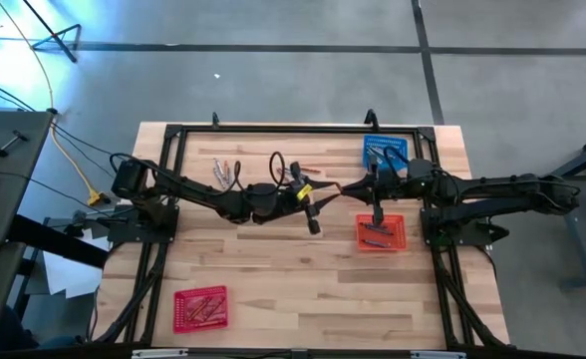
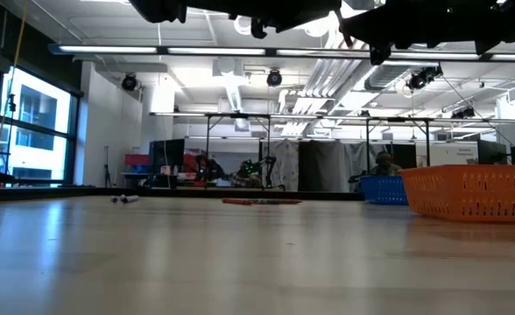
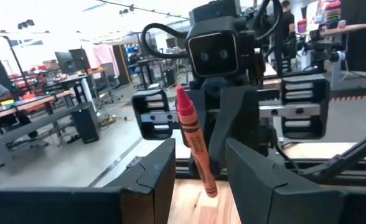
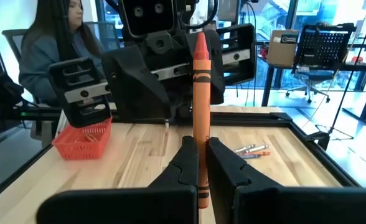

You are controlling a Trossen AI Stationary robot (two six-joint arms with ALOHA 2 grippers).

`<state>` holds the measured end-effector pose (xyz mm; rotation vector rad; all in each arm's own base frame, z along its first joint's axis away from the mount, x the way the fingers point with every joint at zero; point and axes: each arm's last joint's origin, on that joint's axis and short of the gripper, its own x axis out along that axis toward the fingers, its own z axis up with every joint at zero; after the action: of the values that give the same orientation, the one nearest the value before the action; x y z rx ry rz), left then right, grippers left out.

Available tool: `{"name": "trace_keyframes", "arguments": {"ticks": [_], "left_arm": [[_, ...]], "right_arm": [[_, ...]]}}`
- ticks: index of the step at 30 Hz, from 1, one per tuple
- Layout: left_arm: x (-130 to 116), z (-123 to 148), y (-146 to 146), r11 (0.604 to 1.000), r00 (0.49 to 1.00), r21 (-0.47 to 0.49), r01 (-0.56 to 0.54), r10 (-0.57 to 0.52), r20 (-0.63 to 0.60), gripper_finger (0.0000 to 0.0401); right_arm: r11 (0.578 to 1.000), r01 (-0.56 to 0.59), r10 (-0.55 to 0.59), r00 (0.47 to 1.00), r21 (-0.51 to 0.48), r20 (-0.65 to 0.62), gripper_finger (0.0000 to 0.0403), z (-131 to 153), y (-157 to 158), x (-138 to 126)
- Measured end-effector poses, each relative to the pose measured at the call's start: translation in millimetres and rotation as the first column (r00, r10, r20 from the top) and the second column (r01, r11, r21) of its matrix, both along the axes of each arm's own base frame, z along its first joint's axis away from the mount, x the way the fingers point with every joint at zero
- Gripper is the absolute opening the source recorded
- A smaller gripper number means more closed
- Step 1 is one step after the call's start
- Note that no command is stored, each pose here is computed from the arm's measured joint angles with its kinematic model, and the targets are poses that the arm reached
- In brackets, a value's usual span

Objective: Sort crayons
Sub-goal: Put the orange crayon into the red bin

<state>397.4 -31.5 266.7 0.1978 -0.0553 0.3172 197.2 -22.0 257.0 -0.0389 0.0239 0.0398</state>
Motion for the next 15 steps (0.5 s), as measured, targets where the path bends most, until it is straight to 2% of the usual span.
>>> {"name": "trace_keyframes", "arguments": {"ticks": [4,9,15], "left_arm": [[0.3,0.5,1.4,1.000,1.000,-0.009,0.020,-0.020,0.009,0.0129],[0.8,5.8,5.3,0.995,0.992,-0.024,0.100,-0.098,0.073,0.0129],[1.3,6.1,12.2,0.994,0.992,-0.041,0.096,-0.093,0.083,0.0129]], "right_arm": [[1.000,0.000,0.000,1.000,-0.003,0.008,0.0001,0.8,0.0,0.0],[1.000,-0.006,0.006,1.000,-0.003,0.020,0.0001,1.9,0.2,0.1],[1.000,-0.018,0.018,1.000,-0.003,0.023,0.0001,2.1,3.2,0.6]]}}
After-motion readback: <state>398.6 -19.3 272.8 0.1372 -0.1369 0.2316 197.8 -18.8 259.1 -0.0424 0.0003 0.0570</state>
